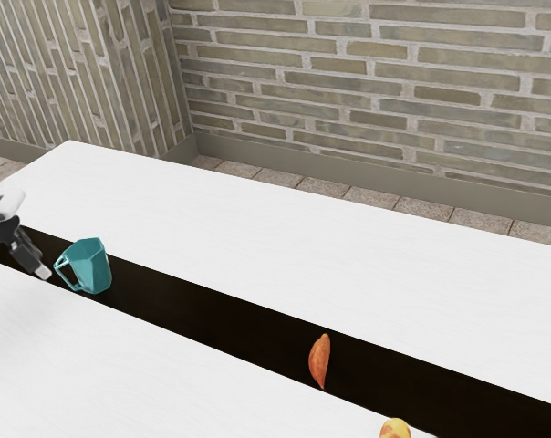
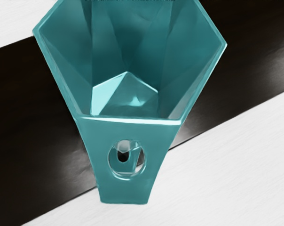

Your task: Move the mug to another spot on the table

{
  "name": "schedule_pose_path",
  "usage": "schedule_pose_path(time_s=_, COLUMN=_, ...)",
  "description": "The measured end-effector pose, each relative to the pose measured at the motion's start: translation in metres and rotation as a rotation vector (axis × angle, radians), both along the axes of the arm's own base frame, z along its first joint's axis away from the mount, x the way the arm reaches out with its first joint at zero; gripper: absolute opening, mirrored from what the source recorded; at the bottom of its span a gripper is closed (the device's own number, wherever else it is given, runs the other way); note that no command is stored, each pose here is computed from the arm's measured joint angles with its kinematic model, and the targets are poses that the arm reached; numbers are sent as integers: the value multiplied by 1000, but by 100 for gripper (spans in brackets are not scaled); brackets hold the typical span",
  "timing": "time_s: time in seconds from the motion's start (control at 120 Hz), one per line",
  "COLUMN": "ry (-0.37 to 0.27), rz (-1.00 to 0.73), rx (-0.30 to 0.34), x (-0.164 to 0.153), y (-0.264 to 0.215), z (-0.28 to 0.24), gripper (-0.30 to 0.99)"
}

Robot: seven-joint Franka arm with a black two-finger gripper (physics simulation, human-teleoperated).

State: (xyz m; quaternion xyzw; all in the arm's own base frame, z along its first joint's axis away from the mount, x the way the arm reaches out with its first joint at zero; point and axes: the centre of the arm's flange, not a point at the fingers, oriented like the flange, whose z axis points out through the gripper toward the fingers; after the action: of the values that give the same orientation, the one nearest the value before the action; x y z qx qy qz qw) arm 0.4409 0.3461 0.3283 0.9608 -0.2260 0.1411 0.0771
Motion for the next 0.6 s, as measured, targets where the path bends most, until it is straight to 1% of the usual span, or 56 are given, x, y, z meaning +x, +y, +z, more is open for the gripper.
schedule_pose_path(time_s=0.133, ry=-41, rz=-5, rx=-23, x=1, y=3, z=-15, gripper=69)
schedule_pose_path(time_s=0.3, ry=-76, rz=-50, rx=-17, x=9, y=5, z=-24, gripper=69)
schedule_pose_path(time_s=0.433, ry=-106, rz=-76, rx=-28, x=24, y=1, z=-37, gripper=69)
schedule_pose_path(time_s=0.6, ry=-117, rz=-102, rx=-40, x=29, y=-1, z=-53, gripper=69)
